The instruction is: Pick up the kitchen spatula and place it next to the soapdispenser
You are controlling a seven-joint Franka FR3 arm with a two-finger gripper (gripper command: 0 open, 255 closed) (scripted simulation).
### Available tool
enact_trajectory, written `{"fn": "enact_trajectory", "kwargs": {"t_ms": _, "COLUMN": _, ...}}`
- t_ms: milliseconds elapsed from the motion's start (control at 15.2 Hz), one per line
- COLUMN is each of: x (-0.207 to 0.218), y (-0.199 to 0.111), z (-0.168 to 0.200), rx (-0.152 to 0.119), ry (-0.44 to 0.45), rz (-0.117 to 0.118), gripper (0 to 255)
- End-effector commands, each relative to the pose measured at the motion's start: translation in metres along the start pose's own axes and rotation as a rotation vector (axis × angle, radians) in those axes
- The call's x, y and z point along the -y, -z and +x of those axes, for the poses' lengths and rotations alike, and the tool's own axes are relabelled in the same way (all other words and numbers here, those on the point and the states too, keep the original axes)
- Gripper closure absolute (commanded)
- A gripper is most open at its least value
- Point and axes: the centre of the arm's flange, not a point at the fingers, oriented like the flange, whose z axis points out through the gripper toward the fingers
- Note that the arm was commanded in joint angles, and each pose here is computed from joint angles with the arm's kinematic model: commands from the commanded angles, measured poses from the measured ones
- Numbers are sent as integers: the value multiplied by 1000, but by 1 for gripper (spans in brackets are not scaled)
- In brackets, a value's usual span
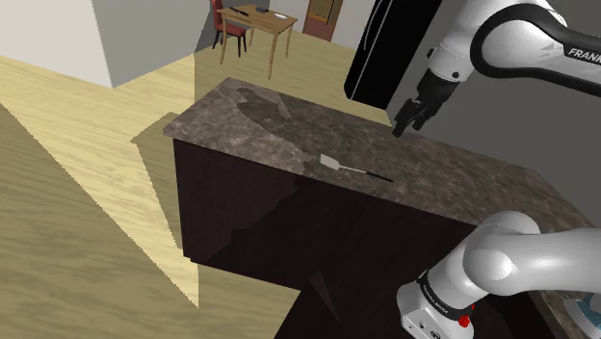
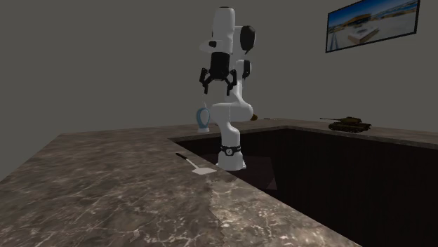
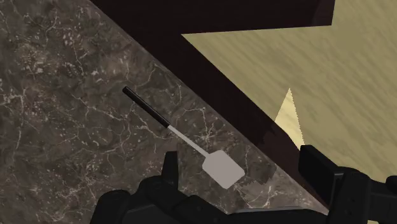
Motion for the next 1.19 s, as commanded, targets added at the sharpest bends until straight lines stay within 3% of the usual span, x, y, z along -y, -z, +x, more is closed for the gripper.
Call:
{"fn": "enact_trajectory", "kwargs": {"t_ms": 0, "x": 0, "y": 0, "z": 0, "rx": 0, "ry": 0, "rz": 0, "gripper": 0}}
{"fn": "enact_trajectory", "kwargs": {"t_ms": 1122, "x": -61, "y": -198, "z": 106, "rx": 91, "ry": 725, "rz": 81, "gripper": 0}}
